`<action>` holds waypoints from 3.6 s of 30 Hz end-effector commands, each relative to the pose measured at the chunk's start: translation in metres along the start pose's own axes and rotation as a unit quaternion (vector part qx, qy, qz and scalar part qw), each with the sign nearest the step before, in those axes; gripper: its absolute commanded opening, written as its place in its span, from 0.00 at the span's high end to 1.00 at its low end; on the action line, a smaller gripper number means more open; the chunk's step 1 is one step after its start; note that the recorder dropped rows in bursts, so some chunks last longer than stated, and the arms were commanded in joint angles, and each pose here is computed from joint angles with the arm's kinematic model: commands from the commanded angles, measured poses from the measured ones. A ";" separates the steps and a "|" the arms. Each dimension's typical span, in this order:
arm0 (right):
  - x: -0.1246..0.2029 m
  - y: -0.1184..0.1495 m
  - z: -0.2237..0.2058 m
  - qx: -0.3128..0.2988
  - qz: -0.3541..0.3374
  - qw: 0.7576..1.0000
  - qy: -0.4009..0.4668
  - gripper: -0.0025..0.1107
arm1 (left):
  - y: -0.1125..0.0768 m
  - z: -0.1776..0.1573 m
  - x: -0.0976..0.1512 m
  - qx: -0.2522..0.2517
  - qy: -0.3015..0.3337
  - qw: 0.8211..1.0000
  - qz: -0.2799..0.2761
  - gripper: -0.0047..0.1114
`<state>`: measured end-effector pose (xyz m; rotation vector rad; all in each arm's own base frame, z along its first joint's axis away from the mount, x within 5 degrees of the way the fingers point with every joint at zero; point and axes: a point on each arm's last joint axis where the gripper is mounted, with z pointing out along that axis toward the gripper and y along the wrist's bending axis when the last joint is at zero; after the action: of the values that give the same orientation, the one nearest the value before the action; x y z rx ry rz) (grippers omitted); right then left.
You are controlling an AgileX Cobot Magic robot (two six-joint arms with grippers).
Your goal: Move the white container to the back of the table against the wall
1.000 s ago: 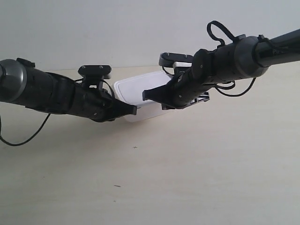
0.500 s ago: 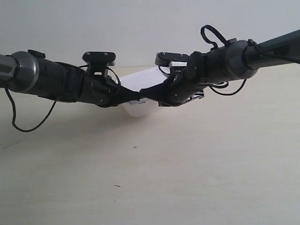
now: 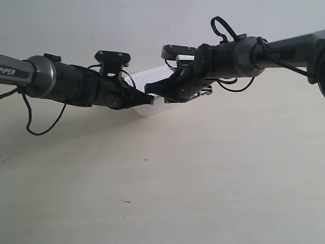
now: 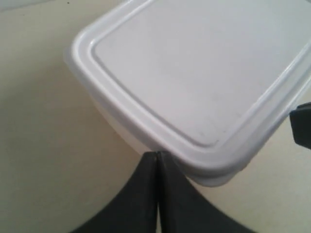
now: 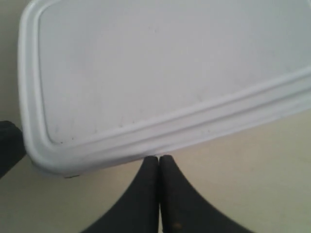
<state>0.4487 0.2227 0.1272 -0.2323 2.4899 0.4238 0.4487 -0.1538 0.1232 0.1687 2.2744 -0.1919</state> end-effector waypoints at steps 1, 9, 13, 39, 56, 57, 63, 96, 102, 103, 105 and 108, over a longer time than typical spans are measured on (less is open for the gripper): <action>-0.006 0.002 0.005 -0.003 -0.004 1.000 -0.008 0.98 | 0.002 0.001 -0.003 -0.027 -0.007 1.000 0.004 0.96; -0.016 0.004 0.021 -0.009 -0.005 1.000 -0.018 0.98 | 0.005 0.000 -0.004 -0.043 -0.012 0.999 0.017 0.96; -0.023 0.006 0.025 -0.012 -0.006 1.000 -0.026 0.98 | 0.005 0.000 -0.005 -0.043 -0.013 0.999 0.028 0.96; -0.040 -0.007 0.031 -0.012 -0.027 1.000 -0.004 0.98 | -0.003 0.015 0.000 -0.003 -0.006 0.999 0.048 0.96; -0.050 -0.052 0.026 0.015 -0.023 1.000 -0.014 0.98 | 0.016 0.052 -0.007 -0.004 -0.021 0.999 0.031 0.96; -0.050 -0.052 0.028 0.015 -0.022 0.999 -0.018 0.98 | 0.019 0.054 -0.009 0.000 -0.023 0.999 0.029 0.96; -0.050 -0.055 0.036 0.018 -0.020 0.999 -0.044 0.98 | 0.023 0.057 -0.019 -0.004 -0.040 0.998 0.037 0.96; -0.054 -0.060 0.050 0.021 -0.013 0.993 -0.117 0.98 | 0.041 0.079 -0.033 0.011 -0.068 0.997 0.029 0.96; -0.056 -0.060 0.049 0.022 -0.014 0.991 -0.129 0.98 | 0.044 0.080 -0.032 0.007 -0.067 0.997 0.028 0.96; -0.056 -0.060 0.049 0.022 -0.014 0.991 -0.129 0.98 | 0.044 0.080 -0.032 0.007 -0.067 0.997 0.028 0.96; -0.055 -0.060 0.049 0.022 -0.014 0.991 -0.128 0.98 | 0.044 0.080 -0.032 0.007 -0.067 0.997 0.028 0.96; -0.055 -0.060 0.049 0.022 -0.014 0.992 -0.123 0.98 | 0.043 0.080 -0.032 0.011 -0.067 0.997 0.028 0.96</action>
<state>0.5296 0.1875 0.0970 -0.1935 2.3159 0.3646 0.5320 -0.1349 0.0865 0.2465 2.1503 -0.2122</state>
